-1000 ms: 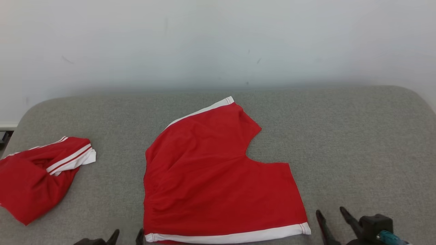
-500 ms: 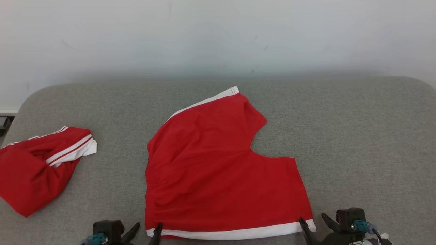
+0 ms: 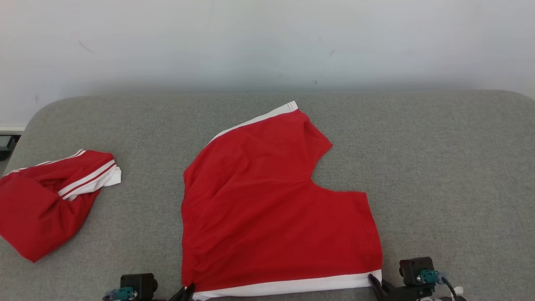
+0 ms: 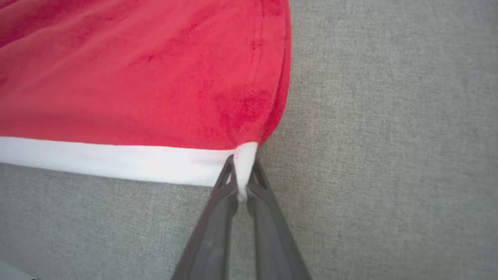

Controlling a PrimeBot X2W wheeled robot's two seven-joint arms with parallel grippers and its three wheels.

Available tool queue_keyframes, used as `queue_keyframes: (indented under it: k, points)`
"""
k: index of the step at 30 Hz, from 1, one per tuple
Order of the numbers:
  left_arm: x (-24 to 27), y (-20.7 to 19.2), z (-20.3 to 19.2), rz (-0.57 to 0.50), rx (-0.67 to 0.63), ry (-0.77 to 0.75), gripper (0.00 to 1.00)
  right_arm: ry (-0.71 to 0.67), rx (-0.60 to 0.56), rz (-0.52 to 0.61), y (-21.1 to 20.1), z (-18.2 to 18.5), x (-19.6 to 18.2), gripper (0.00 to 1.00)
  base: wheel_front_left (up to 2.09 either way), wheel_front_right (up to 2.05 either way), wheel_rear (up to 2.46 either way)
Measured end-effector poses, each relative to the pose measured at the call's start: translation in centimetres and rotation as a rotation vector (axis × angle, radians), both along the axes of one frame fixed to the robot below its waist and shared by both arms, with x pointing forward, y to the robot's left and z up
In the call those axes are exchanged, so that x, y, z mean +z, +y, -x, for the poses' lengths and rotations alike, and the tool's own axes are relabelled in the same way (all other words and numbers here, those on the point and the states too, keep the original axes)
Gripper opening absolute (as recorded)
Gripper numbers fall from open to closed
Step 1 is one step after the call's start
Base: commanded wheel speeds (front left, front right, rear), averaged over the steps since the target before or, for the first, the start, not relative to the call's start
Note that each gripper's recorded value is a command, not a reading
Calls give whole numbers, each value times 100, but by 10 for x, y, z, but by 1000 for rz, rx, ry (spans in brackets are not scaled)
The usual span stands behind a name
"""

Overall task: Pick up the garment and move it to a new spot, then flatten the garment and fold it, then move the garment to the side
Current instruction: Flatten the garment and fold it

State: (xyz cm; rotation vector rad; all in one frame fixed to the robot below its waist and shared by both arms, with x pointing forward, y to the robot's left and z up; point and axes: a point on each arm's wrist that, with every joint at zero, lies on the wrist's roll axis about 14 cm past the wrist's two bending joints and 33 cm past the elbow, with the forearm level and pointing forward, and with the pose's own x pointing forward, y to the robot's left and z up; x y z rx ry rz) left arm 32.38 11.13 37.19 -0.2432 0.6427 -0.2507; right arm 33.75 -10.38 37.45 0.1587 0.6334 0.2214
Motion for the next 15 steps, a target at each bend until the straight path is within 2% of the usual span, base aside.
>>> queue_keyframes:
  k: [6,10,15]
  points:
    - [7,4,-4,-4,11,-40,0,-37,-23,-16,-6,-7,8,0,0,0,0]
    - [24,5,-12,7,13,-110,0,-115,-61,-57,-15,-22,28,0,0,0,0]
    - [41,11,-18,3,19,-178,0,-201,-33,-65,-17,-37,53,0,0,0,0]
